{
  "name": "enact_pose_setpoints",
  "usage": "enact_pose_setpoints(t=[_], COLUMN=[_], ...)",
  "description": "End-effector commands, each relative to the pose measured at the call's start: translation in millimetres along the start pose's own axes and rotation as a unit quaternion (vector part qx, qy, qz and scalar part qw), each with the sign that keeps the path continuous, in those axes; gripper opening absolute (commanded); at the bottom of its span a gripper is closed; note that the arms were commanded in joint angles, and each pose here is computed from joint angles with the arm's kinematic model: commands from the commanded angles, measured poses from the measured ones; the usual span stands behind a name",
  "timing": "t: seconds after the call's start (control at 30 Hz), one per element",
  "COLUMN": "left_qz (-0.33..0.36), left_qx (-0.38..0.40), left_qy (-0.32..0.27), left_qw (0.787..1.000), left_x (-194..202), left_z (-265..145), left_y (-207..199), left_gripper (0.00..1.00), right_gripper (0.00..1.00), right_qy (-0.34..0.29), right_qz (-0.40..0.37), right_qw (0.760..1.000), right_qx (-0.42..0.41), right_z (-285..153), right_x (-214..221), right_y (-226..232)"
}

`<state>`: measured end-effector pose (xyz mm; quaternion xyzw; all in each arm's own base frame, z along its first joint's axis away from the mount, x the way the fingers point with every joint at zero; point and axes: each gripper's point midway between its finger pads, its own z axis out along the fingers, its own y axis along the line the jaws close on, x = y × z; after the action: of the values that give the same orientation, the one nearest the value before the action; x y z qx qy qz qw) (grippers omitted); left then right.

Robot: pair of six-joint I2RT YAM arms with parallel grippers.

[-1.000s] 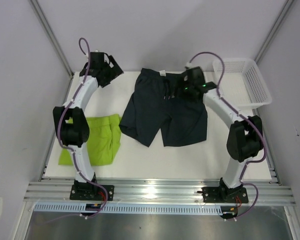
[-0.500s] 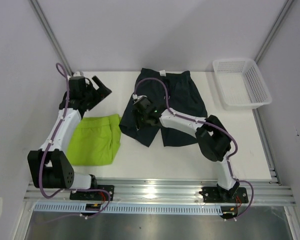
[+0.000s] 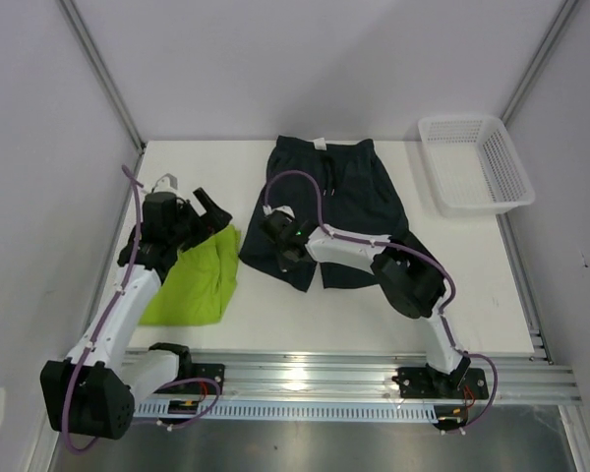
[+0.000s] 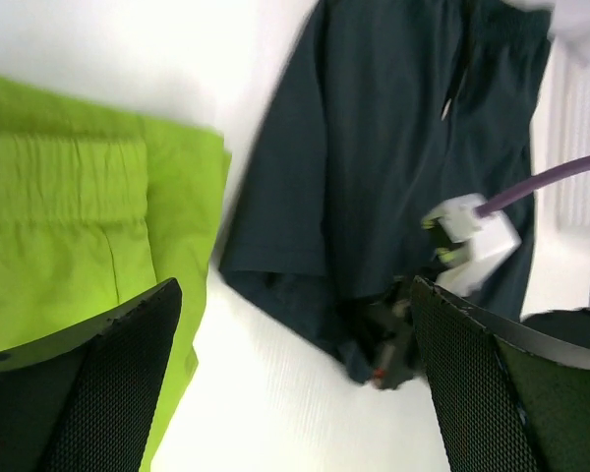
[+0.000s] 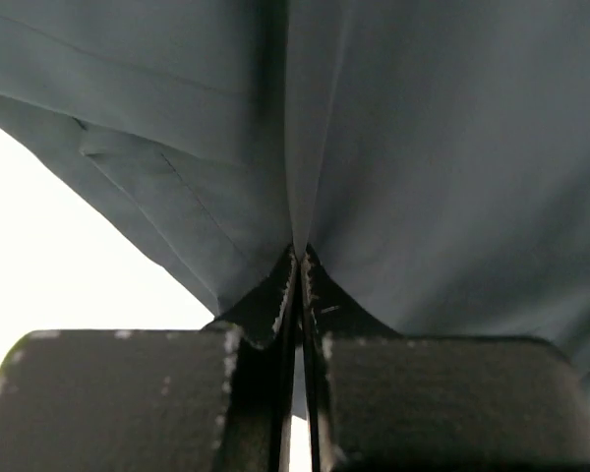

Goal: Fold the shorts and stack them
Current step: Flatten the shorts out

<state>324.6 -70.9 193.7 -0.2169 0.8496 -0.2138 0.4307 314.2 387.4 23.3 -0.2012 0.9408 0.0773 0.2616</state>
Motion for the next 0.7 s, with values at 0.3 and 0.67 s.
enact_pose_setpoints(t=[0.3,0.67], left_qz=[-0.033,-0.056], left_qx=[0.033,0.038], left_qy=[0.060,0.097], left_qw=[0.997,0.993], left_x=[79,96], left_z=[27,74], left_y=[5,-15], left_gripper=[0.99,0.99], right_gripper=[0.00,0.00], right_qy=[0.029,0.044], right_qz=[0.042,0.046], right_qw=[0.996,0.991], right_qx=[0.068,0.118], right_z=[-73,-104], right_x=[81,106], right_y=[-78,-110])
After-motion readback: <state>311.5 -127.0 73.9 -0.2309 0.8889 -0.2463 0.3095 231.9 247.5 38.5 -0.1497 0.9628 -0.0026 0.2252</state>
